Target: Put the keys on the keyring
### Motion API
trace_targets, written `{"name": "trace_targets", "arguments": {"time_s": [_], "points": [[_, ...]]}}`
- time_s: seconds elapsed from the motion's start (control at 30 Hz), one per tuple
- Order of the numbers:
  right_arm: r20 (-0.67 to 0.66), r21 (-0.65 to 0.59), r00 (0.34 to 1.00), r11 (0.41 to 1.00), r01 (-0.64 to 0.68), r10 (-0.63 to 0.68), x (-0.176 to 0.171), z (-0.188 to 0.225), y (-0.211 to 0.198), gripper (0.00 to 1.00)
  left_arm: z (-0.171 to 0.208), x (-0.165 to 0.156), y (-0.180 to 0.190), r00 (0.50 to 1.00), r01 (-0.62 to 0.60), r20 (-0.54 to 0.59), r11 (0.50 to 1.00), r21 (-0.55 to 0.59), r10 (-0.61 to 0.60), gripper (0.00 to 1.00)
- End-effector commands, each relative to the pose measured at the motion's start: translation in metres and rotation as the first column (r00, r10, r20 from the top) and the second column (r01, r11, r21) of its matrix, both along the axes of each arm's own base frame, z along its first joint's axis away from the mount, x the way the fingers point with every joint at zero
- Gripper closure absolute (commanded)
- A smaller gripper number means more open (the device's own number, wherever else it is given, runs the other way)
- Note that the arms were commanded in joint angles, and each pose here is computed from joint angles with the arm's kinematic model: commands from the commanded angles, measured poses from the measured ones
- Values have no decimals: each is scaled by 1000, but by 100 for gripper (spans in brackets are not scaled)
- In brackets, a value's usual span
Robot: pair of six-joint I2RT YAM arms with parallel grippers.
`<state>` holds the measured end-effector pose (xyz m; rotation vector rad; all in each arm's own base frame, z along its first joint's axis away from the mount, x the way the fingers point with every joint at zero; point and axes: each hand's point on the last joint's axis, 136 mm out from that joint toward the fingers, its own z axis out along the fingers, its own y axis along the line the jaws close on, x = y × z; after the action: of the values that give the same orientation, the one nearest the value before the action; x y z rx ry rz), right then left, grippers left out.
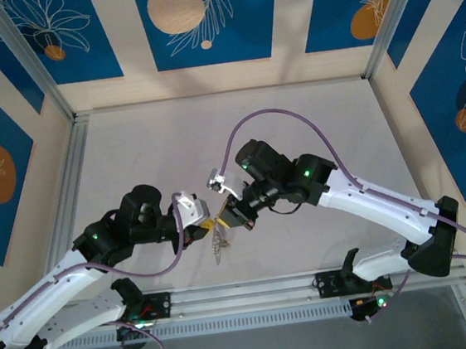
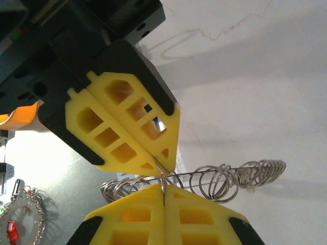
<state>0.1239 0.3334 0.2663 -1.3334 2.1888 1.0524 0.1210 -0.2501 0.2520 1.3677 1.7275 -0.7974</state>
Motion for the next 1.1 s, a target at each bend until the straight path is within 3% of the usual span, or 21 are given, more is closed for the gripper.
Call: {"name": "trace_targets", "arguments": {"time_s": [0.0, 0.3, 0.57, 0.73, 0.9, 1.07], "points": [[-40, -25, 998, 999, 39, -40, 5, -1, -4, 100, 21, -7, -2, 998, 40, 56, 998, -53, -37, 100], [-104, -40, 992, 997, 72, -76, 13, -8, -7, 100, 26, -8, -1, 997, 43, 74, 997, -66, -38, 100], [-154, 91, 987, 995, -41, 55, -7, 10, 3, 100, 42, -9, -4, 994, 51, 100, 990, -128, -38, 100], [-187, 73, 981, 996, -42, 55, -10, 8, 1, 100, 48, -7, -5, 993, 47, 117, 988, -150, -30, 100], [-204, 70, 978, 997, -21, 35, -7, 8, -1, 91, 54, -6, -4, 990, 40, 138, 986, -164, -18, 100], [-209, 105, 978, 994, 26, -3, 0, 13, -8, 94, 59, -6, -2, 988, 36, 154, 984, -175, -9, 100]]}}
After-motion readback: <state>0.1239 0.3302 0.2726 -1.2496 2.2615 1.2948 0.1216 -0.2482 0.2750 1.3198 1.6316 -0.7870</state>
